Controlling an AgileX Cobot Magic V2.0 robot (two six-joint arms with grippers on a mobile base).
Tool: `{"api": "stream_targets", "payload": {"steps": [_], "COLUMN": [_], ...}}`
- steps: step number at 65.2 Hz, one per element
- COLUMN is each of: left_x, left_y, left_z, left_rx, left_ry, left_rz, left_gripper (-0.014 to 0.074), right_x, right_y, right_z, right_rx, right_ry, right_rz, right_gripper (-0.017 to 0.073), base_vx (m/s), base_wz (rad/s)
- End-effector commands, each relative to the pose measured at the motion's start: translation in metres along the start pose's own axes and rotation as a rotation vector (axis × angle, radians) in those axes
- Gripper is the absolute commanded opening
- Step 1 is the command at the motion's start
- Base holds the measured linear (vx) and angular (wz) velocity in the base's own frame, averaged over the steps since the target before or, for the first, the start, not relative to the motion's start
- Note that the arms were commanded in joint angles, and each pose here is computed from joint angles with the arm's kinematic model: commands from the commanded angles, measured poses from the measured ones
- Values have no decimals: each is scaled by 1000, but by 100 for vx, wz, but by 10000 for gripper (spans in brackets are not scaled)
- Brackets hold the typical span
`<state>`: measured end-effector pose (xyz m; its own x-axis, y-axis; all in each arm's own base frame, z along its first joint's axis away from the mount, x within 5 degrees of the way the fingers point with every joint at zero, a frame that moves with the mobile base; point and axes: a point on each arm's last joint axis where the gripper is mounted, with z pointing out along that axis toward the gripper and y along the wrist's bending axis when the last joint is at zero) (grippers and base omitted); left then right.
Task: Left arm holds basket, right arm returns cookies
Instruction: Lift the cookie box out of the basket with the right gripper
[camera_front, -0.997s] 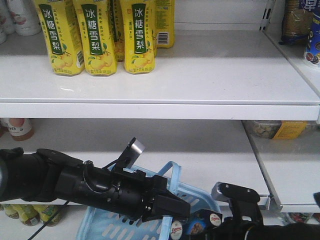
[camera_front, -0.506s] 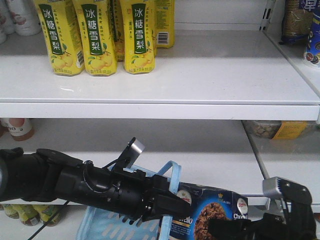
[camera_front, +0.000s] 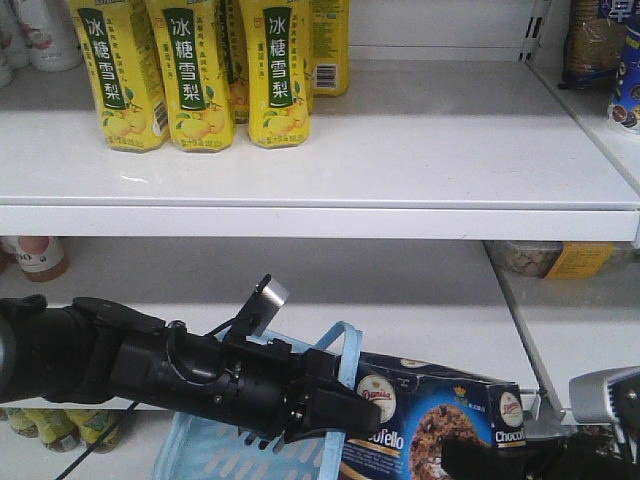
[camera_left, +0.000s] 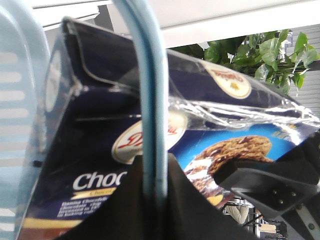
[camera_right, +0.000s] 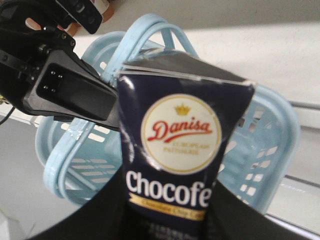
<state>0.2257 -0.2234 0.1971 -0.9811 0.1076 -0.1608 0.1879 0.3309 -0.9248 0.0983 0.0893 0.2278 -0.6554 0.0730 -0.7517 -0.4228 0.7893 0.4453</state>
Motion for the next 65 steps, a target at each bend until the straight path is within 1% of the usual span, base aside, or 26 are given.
{"api": "stream_targets", "payload": {"steps": [1, 8, 14, 19, 21, 23, 29, 33, 41, 48, 56, 60, 63, 65], "left_x": [-4, -4, -4, -4, -4, -4, -4, -4, -4, -4, -4, -4, -4, -4], "left_y": [-25, -25, -25, -25, -25, -25, -25, -25, -25, -25, -25, -25, -25, -25], "left_z": [-8, -8, -8, -8, -8, -8, -8, -8, -8, -8, -8, -8, -8, -8], "left_rx": [98, 98, 98, 98, 98, 98, 98, 98, 98, 98, 98, 98, 98, 98], "left_ry": [-39, -39, -39, -39, -39, -39, -39, -39, -39, -39, -39, -39, -39, -39], "left_rz": [50, 50, 50, 50, 50, 50, 50, 50, 50, 50, 50, 50, 50, 50], "left_gripper": [-6, -6, -6, -6, -6, -6, -6, -6, -6, -6, -6, -6, -6, -6], "right_x": [-21, -27, -33, -39, -42, -46, -58, -68, -84, -99, -115, -123, -130, -134], "right_y": [0, -11, -19, -19, -17, -15, -4, 4, 18, 27, 33, 35, 34, 34], "right_z": [-7, -13, -20, -27, -32, -36, -51, -63, -85, -101, -111, -111, -105, -101], "right_rx": [21, 98, 162, 185, 190, 190, 183, 171, 143, 145, 167, 186, 201, 207], "right_ry": [-154, -210, -258, -274, -279, -281, -308, -351, -456, -550, -684, -736, -737, -729], "right_rz": [-41, -65, -59, -47, -56, -78, -176, -221, -249, -300, -379, -430, -459, -467], "right_gripper": [177, 177, 177, 177, 177, 177, 177, 177, 177, 177, 177, 177, 177, 177], "base_vx": [0, 0, 0, 0, 0, 0, 0, 0, 0, 0, 0, 0, 0, 0], "base_wz": [0, 0, 0, 0, 0, 0, 0, 0, 0, 0, 0, 0, 0, 0]}}
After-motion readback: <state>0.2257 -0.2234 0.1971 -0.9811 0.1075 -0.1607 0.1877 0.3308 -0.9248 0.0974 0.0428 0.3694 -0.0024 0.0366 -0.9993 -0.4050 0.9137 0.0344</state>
